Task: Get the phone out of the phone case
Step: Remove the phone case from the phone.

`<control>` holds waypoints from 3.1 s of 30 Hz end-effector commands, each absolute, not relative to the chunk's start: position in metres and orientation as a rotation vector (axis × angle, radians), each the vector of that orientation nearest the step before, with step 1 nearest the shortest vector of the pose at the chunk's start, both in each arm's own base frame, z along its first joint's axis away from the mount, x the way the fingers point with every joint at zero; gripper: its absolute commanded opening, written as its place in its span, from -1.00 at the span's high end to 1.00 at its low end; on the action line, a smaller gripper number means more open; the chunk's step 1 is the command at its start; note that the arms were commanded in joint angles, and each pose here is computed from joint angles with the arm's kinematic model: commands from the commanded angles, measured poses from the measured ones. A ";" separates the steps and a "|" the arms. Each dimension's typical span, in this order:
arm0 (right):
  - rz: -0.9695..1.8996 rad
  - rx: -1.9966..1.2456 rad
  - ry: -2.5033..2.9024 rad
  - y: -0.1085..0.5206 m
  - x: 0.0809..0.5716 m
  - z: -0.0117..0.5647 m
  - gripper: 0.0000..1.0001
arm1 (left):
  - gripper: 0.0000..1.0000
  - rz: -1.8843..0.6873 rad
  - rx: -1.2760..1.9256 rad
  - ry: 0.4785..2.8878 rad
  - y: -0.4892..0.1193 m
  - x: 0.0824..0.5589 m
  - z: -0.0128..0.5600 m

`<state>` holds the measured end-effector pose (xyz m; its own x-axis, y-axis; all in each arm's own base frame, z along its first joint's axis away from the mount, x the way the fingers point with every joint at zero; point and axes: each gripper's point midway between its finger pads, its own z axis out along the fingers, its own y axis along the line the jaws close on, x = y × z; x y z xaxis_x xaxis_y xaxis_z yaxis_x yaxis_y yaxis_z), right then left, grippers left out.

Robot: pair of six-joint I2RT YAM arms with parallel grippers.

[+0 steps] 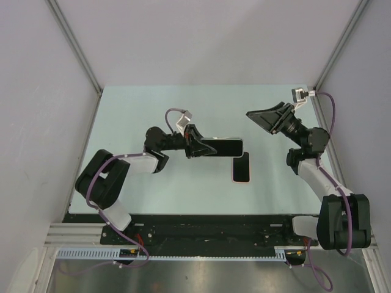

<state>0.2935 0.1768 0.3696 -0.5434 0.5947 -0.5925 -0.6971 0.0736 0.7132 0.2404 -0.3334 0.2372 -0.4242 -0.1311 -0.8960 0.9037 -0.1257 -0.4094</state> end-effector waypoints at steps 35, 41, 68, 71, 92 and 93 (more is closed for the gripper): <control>0.769 -0.949 1.508 0.181 0.260 0.303 -0.18 | 0.99 -1.160 0.980 1.466 -0.282 0.277 0.277; 0.821 -1.026 1.479 0.188 0.245 0.298 -0.26 | 0.99 -1.148 0.999 1.457 -0.277 0.270 0.283; 0.978 -1.250 1.382 0.197 0.215 0.243 -0.43 | 0.99 -1.396 1.079 1.468 -0.295 0.266 0.276; 0.989 -1.250 1.393 0.198 0.216 0.238 -0.42 | 1.00 -1.399 1.093 1.436 -0.295 0.264 0.281; 1.065 -1.270 1.370 0.208 0.212 0.210 -0.32 | 0.99 -1.485 1.044 1.454 -0.308 0.242 0.274; 1.065 -1.273 1.370 0.209 0.212 0.209 -0.32 | 0.99 -1.491 1.043 1.462 -0.309 0.243 0.271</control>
